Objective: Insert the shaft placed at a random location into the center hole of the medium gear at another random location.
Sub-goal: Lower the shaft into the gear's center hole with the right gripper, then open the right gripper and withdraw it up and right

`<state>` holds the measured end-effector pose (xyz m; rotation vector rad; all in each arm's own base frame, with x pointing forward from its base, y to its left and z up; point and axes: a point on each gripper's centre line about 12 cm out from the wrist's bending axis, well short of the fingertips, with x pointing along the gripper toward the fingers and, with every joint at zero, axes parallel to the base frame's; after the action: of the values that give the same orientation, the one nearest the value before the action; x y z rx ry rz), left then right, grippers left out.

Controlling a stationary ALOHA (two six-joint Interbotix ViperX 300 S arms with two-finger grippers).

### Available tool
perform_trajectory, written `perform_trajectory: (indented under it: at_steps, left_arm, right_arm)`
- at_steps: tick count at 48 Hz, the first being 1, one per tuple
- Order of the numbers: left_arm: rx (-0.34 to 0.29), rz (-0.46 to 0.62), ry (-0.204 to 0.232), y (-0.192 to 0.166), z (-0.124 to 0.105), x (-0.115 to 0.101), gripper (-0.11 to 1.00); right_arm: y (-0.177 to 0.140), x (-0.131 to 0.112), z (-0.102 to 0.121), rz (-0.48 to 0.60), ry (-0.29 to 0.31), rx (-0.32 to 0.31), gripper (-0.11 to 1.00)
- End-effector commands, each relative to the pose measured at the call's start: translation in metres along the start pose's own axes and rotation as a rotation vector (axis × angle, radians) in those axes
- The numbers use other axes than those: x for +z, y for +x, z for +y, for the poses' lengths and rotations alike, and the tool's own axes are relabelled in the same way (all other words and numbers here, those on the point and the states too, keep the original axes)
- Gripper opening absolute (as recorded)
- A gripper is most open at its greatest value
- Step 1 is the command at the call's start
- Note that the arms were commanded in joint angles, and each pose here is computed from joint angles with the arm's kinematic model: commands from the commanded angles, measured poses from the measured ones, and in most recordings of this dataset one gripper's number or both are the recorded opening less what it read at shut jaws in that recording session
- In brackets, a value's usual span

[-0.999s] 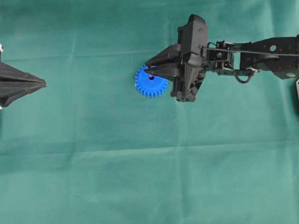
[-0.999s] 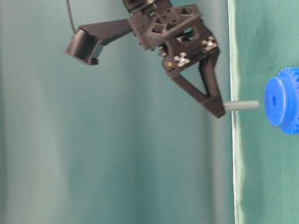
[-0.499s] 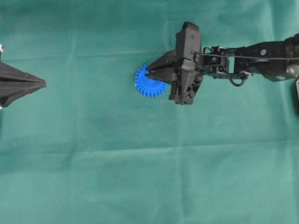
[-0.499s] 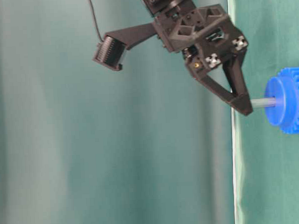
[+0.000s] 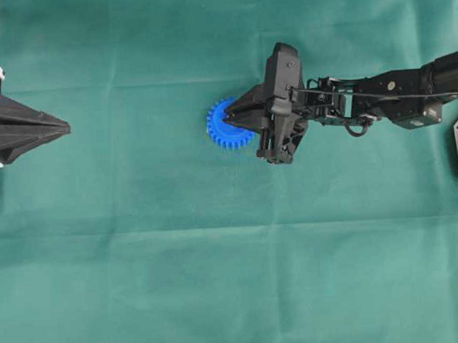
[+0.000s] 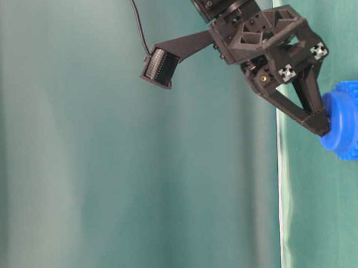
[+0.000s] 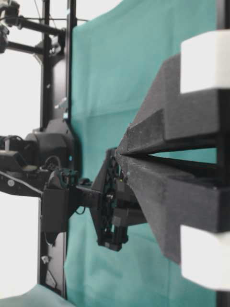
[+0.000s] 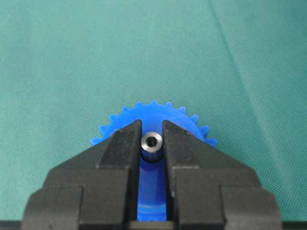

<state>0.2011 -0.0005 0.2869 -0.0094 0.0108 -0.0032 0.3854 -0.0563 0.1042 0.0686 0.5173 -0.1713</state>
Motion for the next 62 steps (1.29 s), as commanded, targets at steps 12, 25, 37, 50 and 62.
perform_trajectory:
  at_steps: [12, 25, 37, 50, 62]
  left_arm:
    - [-0.002, -0.009, 0.0, 0.002, 0.0, 0.004, 0.0]
    - [-0.002, -0.011, 0.0, 0.002, 0.0, 0.004, 0.0]
    - [-0.002, -0.009, 0.0, 0.002, 0.0, 0.004, 0.0]
    - [-0.001, -0.011, 0.0, 0.002, 0.0, 0.004, 0.0]
    - [-0.002, -0.011, 0.0, 0.002, 0.0, 0.004, 0.0]
  right_arm:
    - [0.0, 0.006, 0.001, -0.018, -0.005, 0.001, 0.13]
    - [0.001, 0.006, 0.001, -0.017, -0.005, 0.001, 0.14]
    - [-0.004, 0.015, 0.001, -0.04, 0.0, 0.002, 0.7]
    - [-0.022, 0.037, 0.002, -0.063, 0.002, 0.007, 0.8]
    - [-0.045, 0.06, 0.003, -0.098, 0.002, 0.013, 0.8]
